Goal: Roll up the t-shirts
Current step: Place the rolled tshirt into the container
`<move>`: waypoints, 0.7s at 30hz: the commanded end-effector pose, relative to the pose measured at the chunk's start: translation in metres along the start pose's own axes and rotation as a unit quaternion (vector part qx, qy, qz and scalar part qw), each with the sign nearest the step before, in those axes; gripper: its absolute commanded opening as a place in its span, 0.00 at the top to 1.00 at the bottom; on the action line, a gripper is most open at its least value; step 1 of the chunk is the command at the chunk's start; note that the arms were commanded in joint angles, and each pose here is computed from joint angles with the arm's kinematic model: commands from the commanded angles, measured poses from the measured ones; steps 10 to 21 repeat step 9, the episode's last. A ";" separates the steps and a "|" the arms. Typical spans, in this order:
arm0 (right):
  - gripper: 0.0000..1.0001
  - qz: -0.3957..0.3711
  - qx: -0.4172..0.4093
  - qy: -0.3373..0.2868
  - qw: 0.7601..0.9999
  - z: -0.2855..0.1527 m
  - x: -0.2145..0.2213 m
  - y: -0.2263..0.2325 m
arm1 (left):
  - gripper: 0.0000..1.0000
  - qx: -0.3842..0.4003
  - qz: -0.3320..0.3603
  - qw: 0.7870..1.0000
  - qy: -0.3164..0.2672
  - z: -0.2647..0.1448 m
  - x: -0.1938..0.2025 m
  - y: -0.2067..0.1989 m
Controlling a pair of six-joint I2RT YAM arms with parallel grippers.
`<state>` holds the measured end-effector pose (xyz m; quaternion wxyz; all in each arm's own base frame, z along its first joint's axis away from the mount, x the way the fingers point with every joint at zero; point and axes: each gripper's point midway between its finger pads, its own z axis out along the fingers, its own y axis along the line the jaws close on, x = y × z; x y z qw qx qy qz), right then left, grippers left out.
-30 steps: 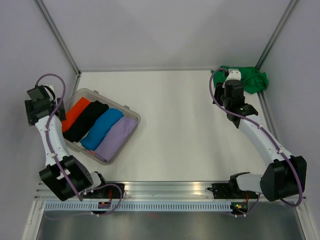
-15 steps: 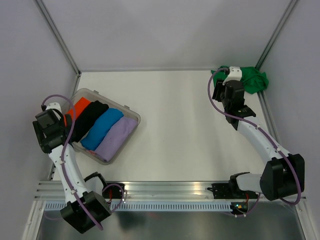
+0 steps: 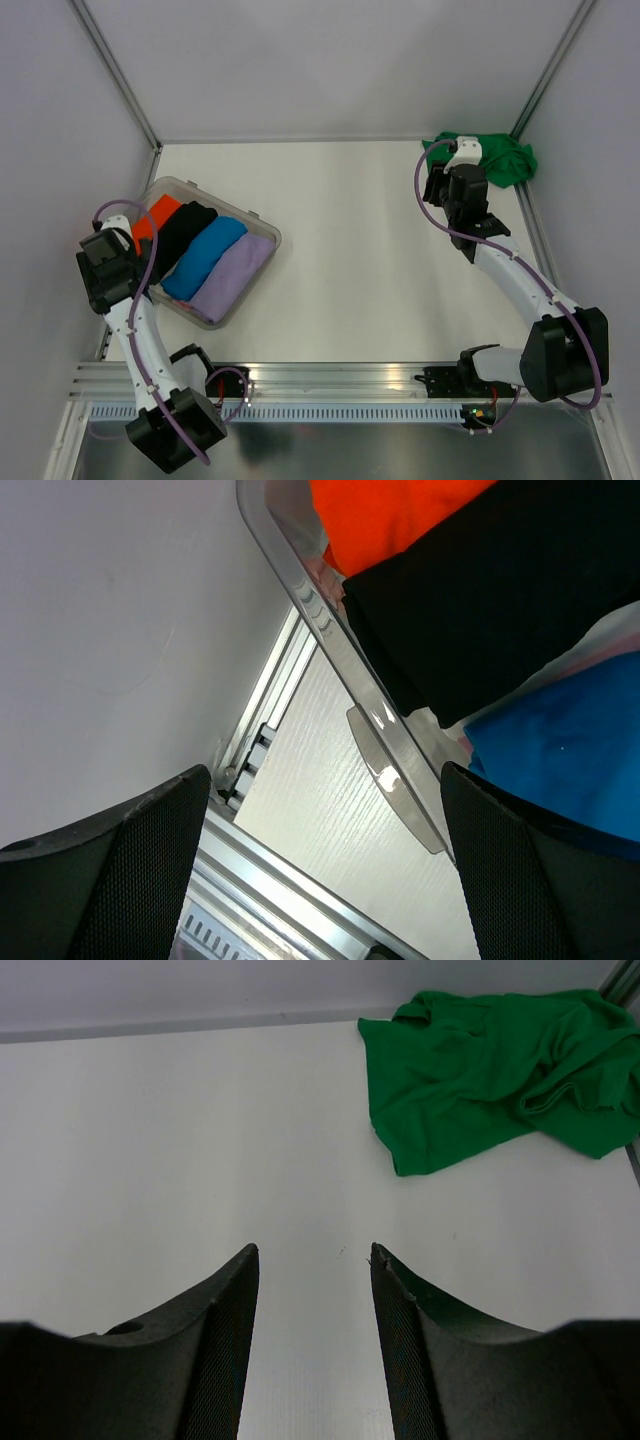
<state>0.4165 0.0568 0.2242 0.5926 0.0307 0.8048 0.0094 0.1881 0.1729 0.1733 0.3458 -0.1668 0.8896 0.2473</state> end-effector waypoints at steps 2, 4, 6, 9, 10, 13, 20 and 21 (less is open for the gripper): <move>0.45 0.013 -0.009 -0.028 0.999 -0.006 -0.016 0.002 | 0.00 0.011 -0.016 1.000 -0.022 -0.003 -0.004 -0.005; 0.45 0.013 -0.011 -0.027 1.000 -0.006 -0.014 0.003 | 0.00 0.012 -0.013 0.999 -0.026 -0.004 -0.004 -0.005; 0.45 0.014 -0.013 -0.026 0.999 -0.006 -0.014 0.004 | 0.00 0.019 -0.010 0.999 -0.024 -0.003 0.000 -0.009; 0.45 0.014 -0.015 -0.028 0.999 -0.005 -0.016 0.004 | 0.00 0.024 -0.020 0.999 -0.033 -0.006 -0.002 -0.011; 0.45 0.014 -0.015 -0.028 0.999 -0.005 -0.016 0.004 | 0.00 0.024 -0.020 0.999 -0.033 -0.006 -0.002 -0.011; 0.45 0.014 -0.015 -0.028 0.999 -0.005 -0.016 0.004 | 0.00 0.024 -0.020 0.999 -0.033 -0.006 -0.002 -0.011; 0.45 0.014 -0.015 -0.028 0.999 -0.005 -0.016 0.004 | 0.00 0.024 -0.020 0.999 -0.033 -0.006 -0.002 -0.011; 0.45 0.014 -0.015 -0.028 0.999 -0.005 -0.016 0.004 | 0.00 0.024 -0.020 0.999 -0.033 -0.006 -0.002 -0.011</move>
